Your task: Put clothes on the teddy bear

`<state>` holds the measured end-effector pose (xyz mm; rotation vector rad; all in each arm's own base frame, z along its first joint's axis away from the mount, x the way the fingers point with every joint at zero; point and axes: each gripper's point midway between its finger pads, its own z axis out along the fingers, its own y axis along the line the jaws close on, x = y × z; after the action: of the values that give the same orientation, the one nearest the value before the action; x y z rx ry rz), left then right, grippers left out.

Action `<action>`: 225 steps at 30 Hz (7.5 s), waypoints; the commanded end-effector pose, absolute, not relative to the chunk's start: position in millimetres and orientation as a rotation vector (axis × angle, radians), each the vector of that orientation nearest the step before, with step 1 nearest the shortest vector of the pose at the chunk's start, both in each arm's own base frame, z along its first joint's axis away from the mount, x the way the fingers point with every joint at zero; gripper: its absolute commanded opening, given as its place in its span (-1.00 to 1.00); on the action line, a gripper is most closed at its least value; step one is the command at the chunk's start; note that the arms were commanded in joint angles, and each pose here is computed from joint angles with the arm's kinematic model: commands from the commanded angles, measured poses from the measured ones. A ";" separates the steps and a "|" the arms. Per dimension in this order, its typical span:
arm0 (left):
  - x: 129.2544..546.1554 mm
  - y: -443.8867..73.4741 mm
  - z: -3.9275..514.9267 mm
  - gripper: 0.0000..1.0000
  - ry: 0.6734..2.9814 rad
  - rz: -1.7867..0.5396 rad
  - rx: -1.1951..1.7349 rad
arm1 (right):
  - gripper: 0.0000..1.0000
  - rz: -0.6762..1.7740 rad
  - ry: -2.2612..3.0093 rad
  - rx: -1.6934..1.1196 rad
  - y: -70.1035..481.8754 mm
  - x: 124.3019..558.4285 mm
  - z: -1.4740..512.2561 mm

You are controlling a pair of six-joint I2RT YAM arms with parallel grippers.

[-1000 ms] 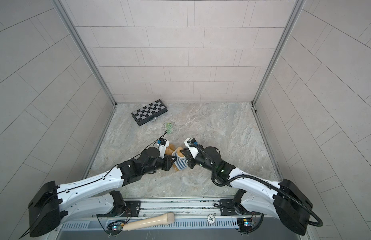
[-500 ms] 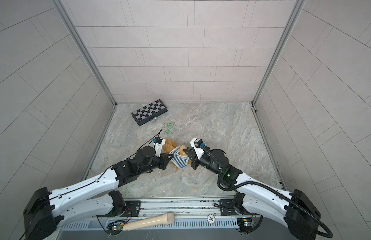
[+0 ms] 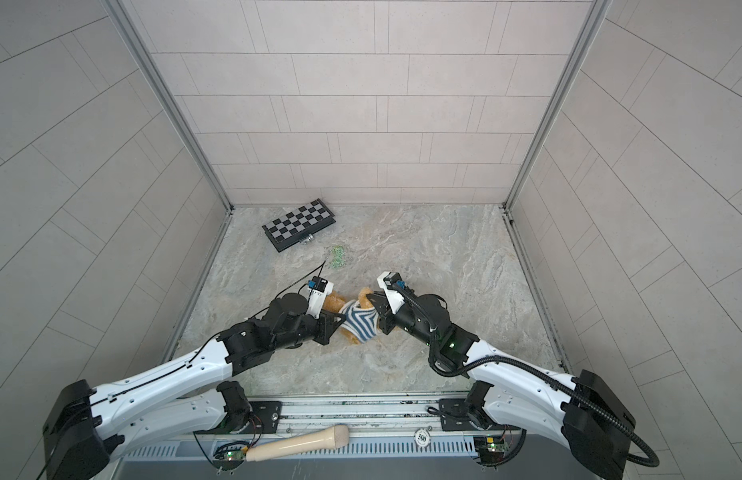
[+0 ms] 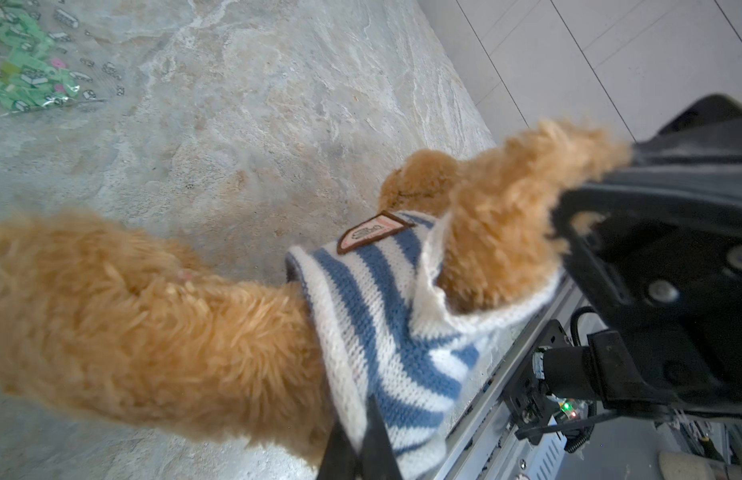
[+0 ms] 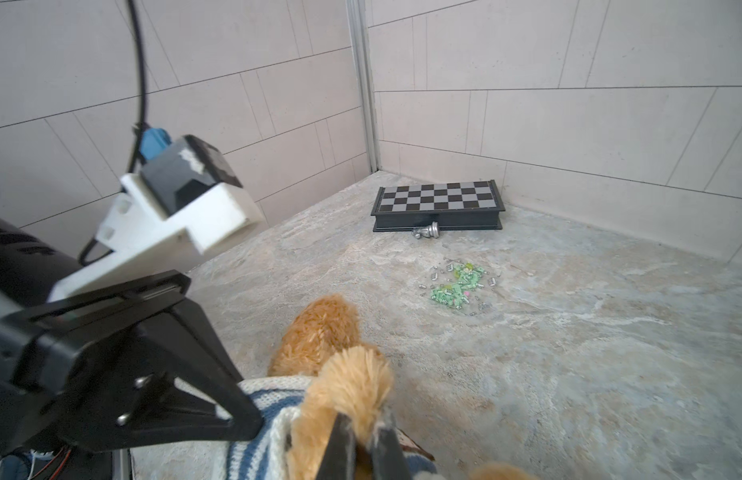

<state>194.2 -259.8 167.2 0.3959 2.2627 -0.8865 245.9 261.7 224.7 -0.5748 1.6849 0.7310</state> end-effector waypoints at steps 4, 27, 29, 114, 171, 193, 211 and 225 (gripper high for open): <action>199.8 -256.9 172.2 -1.00 2.267 -0.791 0.462 | -1.00 0.681 1.785 -0.383 243.4 287.5 217.7; 249.1 -256.9 122.6 -1.00 2.343 -0.717 0.264 | -0.86 0.788 2.061 -0.298 237.4 326.5 104.1; 255.7 -252.8 116.8 -1.00 2.356 -0.707 0.239 | -0.75 0.777 2.055 -0.310 234.7 324.9 108.0; 231.1 -285.0 183.5 -0.41 2.216 -1.017 0.036 | -1.00 0.392 1.825 -0.428 205.1 259.9 213.5; 205.9 -244.6 167.7 -1.00 2.224 -1.144 0.178 | -1.00 0.258 1.764 -0.330 174.6 255.1 214.5; 220.1 -296.1 180.8 -0.25 2.181 -0.979 0.149 | -1.00 0.223 1.742 -0.215 162.0 262.2 215.6; 237.9 -345.6 161.8 -0.42 2.232 -0.869 0.077 | -1.00 0.240 1.726 -0.192 156.3 258.0 218.2; 244.3 -339.2 146.9 -0.95 2.241 -0.777 0.074 | -1.00 0.237 1.723 -0.187 152.1 255.4 217.8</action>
<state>243.8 -351.2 147.0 0.0891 2.2545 -0.8244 255.0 156.0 200.2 -0.2493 1.7732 0.2026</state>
